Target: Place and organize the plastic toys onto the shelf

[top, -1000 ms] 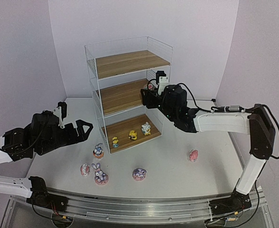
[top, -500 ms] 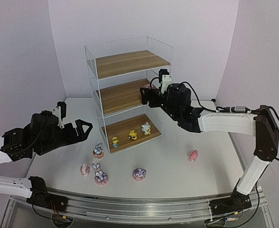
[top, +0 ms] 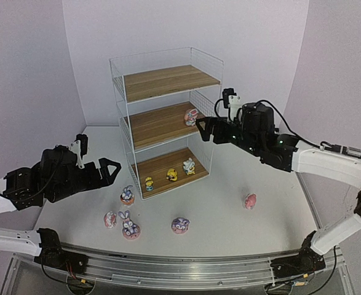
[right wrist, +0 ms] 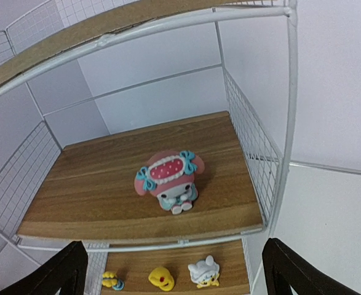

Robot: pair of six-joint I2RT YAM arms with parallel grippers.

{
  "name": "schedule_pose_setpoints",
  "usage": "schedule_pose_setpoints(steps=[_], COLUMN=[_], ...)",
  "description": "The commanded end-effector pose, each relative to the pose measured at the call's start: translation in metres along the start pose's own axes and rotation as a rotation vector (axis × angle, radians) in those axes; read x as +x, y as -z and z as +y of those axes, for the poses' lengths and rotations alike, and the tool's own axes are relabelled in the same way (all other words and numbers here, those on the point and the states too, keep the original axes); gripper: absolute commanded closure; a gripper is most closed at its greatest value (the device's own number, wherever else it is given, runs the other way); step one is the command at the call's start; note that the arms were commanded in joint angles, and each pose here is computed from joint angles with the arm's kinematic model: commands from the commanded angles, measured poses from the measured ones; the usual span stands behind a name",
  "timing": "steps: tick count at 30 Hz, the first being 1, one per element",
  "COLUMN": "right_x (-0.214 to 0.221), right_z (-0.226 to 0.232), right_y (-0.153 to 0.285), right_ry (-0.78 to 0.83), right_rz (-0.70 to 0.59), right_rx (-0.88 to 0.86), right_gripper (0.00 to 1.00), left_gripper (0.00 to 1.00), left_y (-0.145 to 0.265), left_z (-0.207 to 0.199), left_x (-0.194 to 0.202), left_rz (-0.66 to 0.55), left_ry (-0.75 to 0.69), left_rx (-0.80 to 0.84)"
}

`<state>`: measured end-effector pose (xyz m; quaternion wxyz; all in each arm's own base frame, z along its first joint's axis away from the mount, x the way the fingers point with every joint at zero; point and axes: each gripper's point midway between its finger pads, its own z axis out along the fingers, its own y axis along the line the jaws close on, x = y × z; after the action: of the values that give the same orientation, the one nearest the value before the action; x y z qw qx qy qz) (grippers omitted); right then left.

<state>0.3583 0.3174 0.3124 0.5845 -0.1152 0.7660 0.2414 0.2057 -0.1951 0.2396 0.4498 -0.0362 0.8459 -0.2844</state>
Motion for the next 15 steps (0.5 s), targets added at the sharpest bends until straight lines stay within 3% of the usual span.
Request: schedule_pose_setpoints(steps=[1, 7, 12, 15], right_x=[0.043, 0.111, 0.178, 0.206], right_z=[-0.013, -0.039, -0.078, -0.097], right_y=[0.049, 0.097, 0.106, 0.112], right_ry=[-0.018, -0.069, -0.158, -0.215], right_rz=[0.227, 0.449, 0.681, 0.743], right_rx=[-0.013, 0.036, 0.274, 0.400], right_gripper=[0.03, 0.02, 0.02, 0.05], left_gripper=[0.00, 0.00, 0.00, 0.00], left_y=[0.001, 0.001, -0.001, -0.002], left_z=[-0.004, -0.004, -0.002, 0.000], left_x=[0.003, 0.018, 0.027, 0.032], left_rz=[0.007, 0.049, 0.067, 0.077], left_ry=[-0.009, -0.032, -0.036, -0.035], left_rx=[0.040, 0.086, 0.106, 0.105])
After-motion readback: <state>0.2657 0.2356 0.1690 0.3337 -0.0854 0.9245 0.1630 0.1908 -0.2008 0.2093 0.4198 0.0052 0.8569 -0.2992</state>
